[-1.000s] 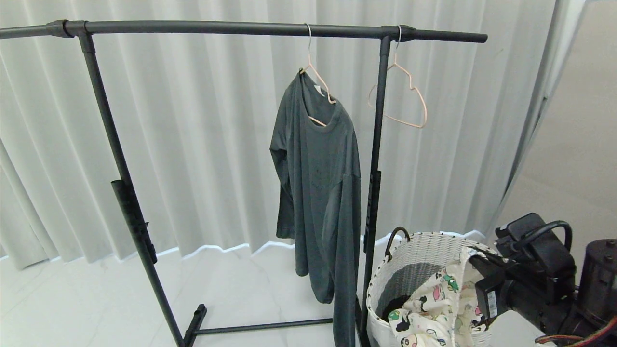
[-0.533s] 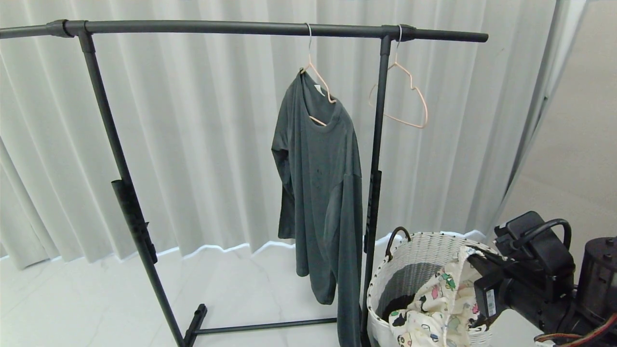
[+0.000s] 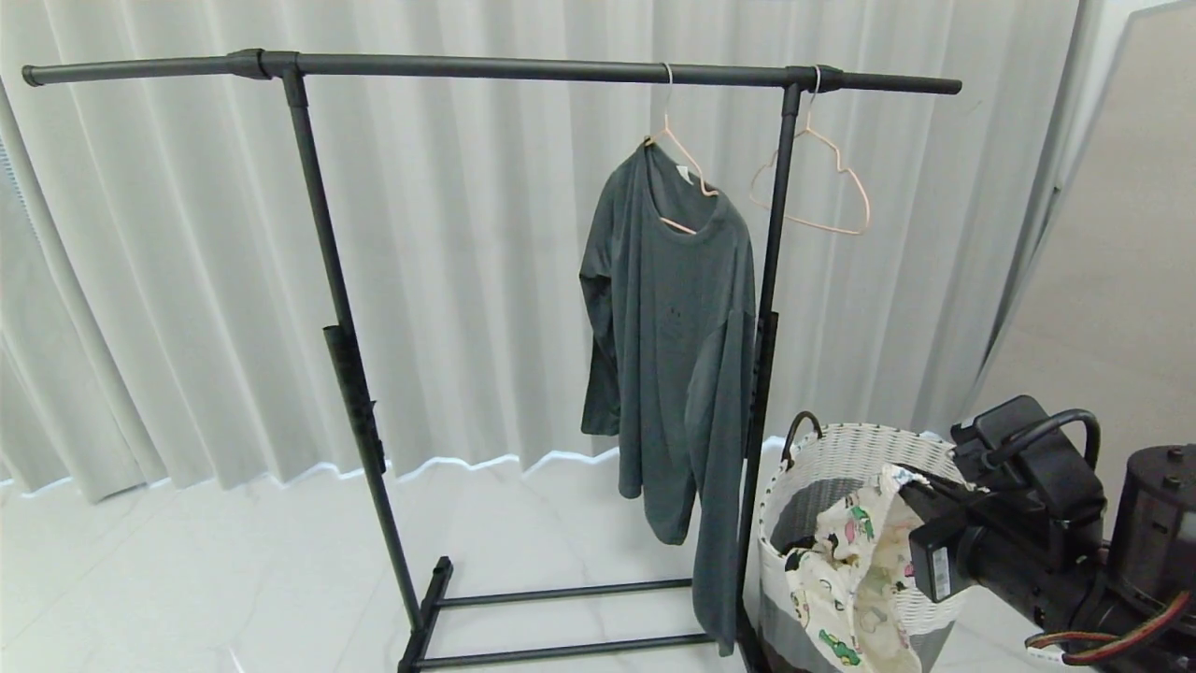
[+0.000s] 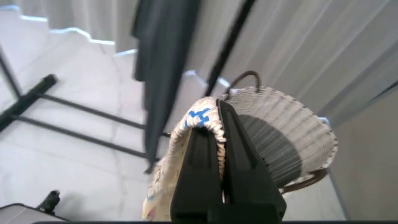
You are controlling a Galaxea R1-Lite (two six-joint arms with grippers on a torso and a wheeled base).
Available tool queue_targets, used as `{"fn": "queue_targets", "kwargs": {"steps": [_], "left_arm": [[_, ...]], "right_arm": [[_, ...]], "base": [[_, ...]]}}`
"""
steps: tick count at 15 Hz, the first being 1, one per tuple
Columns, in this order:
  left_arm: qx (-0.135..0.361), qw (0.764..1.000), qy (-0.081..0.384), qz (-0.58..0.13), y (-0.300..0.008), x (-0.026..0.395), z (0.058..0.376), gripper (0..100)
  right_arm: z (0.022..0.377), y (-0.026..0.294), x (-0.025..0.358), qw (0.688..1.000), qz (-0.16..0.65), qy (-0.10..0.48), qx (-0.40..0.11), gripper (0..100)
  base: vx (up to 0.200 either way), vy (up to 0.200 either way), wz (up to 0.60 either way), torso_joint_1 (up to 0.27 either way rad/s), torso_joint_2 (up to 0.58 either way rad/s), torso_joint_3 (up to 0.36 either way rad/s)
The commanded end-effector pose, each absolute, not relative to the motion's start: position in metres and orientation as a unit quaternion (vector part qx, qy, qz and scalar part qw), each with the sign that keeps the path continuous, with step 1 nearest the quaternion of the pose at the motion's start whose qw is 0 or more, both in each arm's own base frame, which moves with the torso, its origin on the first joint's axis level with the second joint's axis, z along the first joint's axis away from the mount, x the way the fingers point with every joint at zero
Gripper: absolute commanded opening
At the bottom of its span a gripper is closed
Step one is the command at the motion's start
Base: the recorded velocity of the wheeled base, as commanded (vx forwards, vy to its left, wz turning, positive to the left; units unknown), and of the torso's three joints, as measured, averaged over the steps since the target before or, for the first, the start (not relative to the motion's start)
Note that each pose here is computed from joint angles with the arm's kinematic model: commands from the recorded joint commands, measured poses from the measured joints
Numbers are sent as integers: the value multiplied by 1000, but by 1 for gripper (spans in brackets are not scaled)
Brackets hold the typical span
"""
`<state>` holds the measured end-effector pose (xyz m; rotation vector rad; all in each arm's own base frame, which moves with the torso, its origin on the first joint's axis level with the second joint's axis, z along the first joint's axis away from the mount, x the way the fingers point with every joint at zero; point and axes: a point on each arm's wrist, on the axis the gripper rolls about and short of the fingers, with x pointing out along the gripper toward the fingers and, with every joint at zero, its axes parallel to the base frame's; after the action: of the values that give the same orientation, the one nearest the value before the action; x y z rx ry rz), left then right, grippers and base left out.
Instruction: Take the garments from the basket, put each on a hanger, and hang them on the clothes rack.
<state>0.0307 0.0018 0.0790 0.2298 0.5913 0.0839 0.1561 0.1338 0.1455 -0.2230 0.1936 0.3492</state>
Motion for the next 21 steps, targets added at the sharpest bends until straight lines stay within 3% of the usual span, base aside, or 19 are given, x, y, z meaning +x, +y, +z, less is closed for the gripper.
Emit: {"fn": "queue_targets", "kwargs": {"steps": [1,6,15,19,21], "left_arm": [[113,949,290,42,2,31,79,100],[113,949,290,42,2,31,79,100],[114,954,277,30,1,29,80,100],[137,970,195,-53,-1,22,94,100],[123,978,137,-100,-7,32,137,100]], "right_arm": [[145,135,157,974,173,97,-112,0],[152,144,167,975,175,86,-104,0],[185,164,171,977,197,30,-74,0],[212,185,175,974,219,-13,-51,0],[223,197,185,974,219,-29,-40,0]], "base": [[-200,200,0,2,-2,2],[-40,200,0,0,1,4],[0,0,0,0,0,0],[0,0,0,0,0,0],[0,0,0,0,0,0]]}}
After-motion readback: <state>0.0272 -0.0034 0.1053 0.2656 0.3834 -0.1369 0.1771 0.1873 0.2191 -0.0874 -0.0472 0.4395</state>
